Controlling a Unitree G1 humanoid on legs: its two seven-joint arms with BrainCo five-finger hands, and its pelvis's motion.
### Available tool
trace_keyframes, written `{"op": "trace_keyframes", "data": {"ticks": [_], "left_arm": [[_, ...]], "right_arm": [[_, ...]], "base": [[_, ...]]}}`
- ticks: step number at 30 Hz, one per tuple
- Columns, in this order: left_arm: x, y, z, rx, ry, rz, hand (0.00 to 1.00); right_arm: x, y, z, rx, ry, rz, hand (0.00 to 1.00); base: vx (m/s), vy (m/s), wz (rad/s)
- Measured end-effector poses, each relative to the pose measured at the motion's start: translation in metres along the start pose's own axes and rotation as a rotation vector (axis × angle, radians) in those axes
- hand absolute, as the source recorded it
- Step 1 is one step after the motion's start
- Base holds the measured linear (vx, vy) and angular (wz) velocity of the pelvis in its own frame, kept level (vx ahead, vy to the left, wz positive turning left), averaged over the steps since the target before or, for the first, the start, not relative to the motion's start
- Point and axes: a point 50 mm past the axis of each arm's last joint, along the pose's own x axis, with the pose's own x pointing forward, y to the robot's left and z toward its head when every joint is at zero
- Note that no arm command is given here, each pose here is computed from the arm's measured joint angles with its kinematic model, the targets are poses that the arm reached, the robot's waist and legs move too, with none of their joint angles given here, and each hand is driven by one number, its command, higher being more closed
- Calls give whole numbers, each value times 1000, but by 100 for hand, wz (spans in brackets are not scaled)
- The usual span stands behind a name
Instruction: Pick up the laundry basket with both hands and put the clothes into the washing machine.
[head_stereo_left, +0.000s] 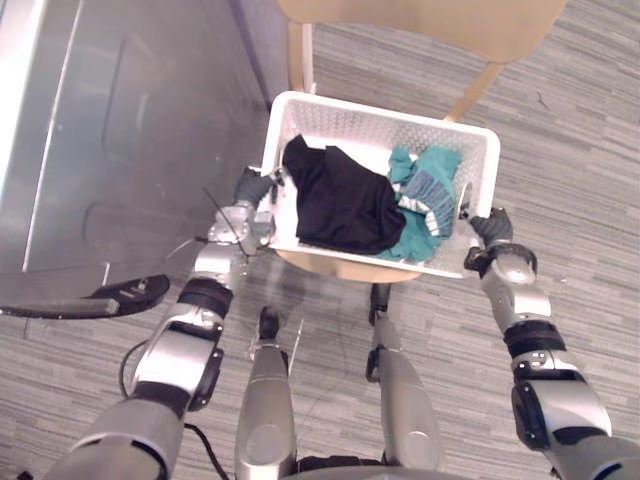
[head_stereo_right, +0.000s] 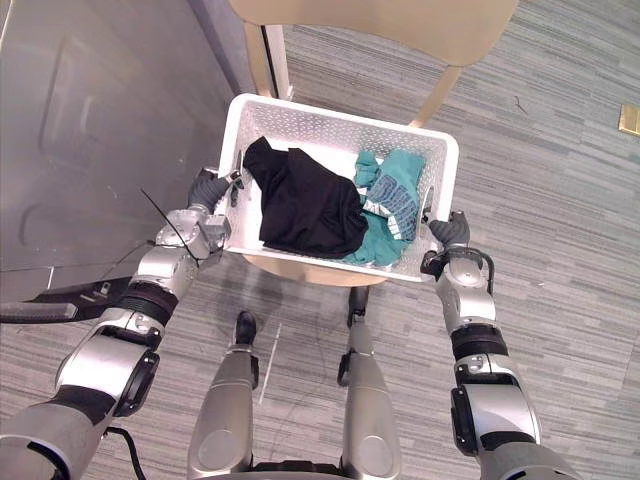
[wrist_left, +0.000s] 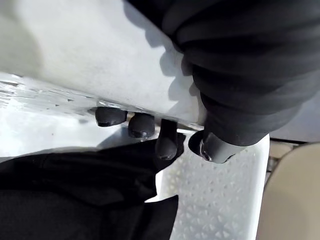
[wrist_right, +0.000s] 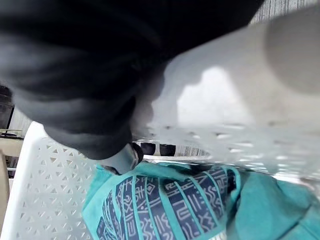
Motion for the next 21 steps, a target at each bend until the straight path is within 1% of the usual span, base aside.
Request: {"op": "trace_keyframes", "data": {"ticks": [5, 6, 8, 9, 10, 12, 13, 16, 18, 20, 21], "left_arm": [[1, 12, 5, -20, -11, 79, 0], [1, 26, 10, -20, -24, 124, 0], [1, 32, 11, -30, -24, 151, 0], [1, 35, 11, -37, -23, 169, 0], [-1, 50, 16, -21, -34, 212, 0], [-3, 62, 20, -35, -47, 265, 0], [-4, 69, 22, -39, -51, 286, 0], [-6, 70, 19, -15, -35, 282, 0], [-11, 75, 14, -20, -36, 291, 0], [-15, 78, 13, -26, -48, 299, 0], [-18, 80, 12, -29, -52, 301, 0]], "right_arm": [[1, 5, 4, 7, -24, 46, 0], [2, 11, 7, 3, -37, 80, 0], [2, 13, 8, -1, -39, 93, 0], [2, 13, 8, -1, -37, 92, 0], [2, 9, 3, 1, -18, 90, 0], [1, 4, 2, -3, -13, 79, 0], [0, -2, -1, -6, -6, 66, 0], [-7, -28, -12, 42, 15, -16, 0], [-22, -65, -26, 61, 47, -122, 0], [-31, -87, -34, 70, 65, -191, 0], [-40, -105, -40, 69, 83, -241, 0]], "base": [[-68, 26, -3], [-121, 69, -8], [-99, 55, -5], [-67, 34, 0], [-54, 27, 1], [0, 0, 0], [0, 0, 3], [-36, 17, 1], [-83, 41, -6], [-67, 18, -5], [-94, 16, -5]]}}
